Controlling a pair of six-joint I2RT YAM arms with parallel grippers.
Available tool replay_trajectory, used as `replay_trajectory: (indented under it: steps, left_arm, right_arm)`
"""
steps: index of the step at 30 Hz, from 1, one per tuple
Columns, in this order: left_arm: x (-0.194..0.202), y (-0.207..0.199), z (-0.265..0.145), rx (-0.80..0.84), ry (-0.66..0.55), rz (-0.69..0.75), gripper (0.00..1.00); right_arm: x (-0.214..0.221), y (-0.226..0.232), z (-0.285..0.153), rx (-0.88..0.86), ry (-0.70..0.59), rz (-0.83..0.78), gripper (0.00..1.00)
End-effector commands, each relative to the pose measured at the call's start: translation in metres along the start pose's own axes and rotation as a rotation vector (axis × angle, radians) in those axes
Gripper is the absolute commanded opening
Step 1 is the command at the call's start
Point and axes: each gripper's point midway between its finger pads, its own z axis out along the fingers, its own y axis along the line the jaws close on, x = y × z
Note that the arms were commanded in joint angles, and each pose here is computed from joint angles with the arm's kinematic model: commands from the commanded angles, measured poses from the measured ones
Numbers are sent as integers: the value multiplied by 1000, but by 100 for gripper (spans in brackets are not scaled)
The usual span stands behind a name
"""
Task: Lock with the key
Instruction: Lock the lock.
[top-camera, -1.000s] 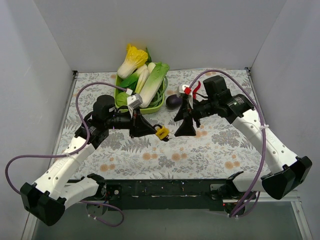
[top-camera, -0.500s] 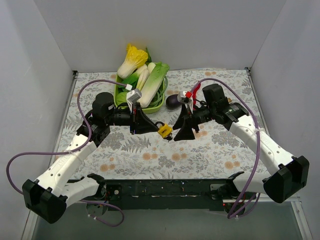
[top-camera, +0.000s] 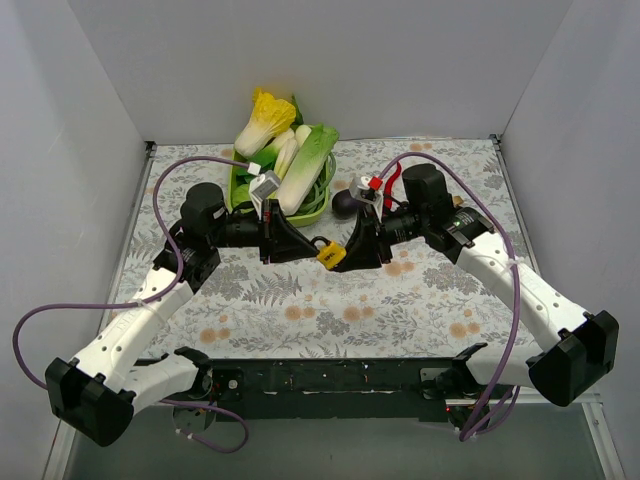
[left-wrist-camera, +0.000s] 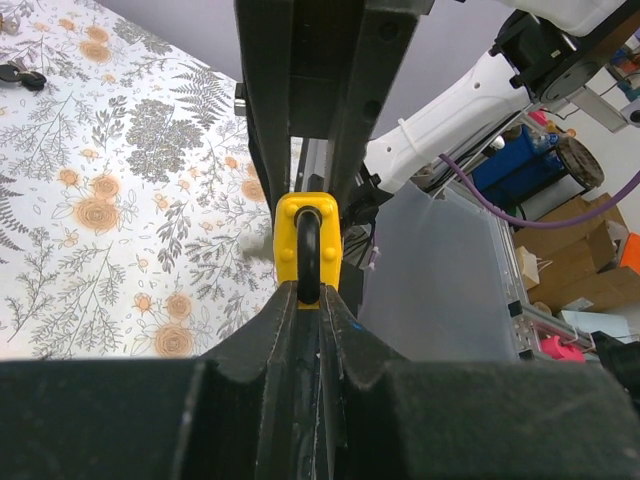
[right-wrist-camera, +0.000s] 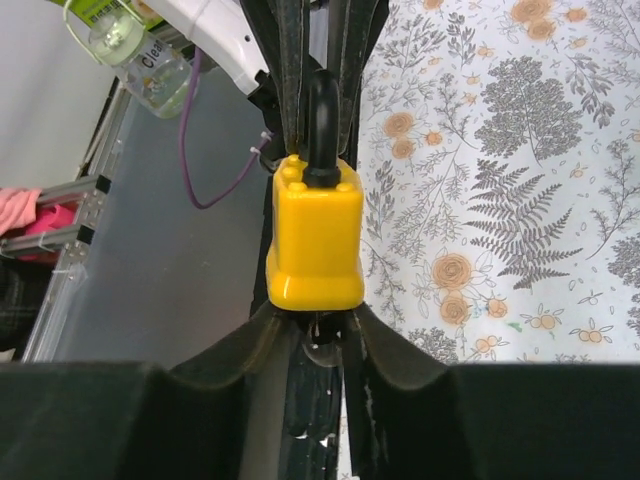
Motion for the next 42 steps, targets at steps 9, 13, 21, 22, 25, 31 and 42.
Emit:
replay_trajectory:
  steps: [9,13,21,22,25,31,42]
  left_arm:
    - [-5,4,-3,-39,8,31,32]
    - [-10,5,-3,-49,14,73,54]
    - [1,3,-2,-7,43,57,48]
    - [3,3,-3,-5,45,55,50]
    - [11,3,-5,-10,66,51,51]
    - [16,7,-4,-9,77,51,46]
    - [11,13,2,-1,57,3,0]
  right_arm:
    - [-5,6,0,-16,-6,-5,1]
    - [-4,6,-1,-9,-6,-14,1]
    - [-4,5,-1,-5,-9,-21,1]
    - [-4,6,-1,-6,-9,-19,1]
    - [-3,6,-1,-10,-7,-12,1]
    - [-4,8,-1,-26,-12,-10,1]
    - [4,6,-2,-16,2,10,1]
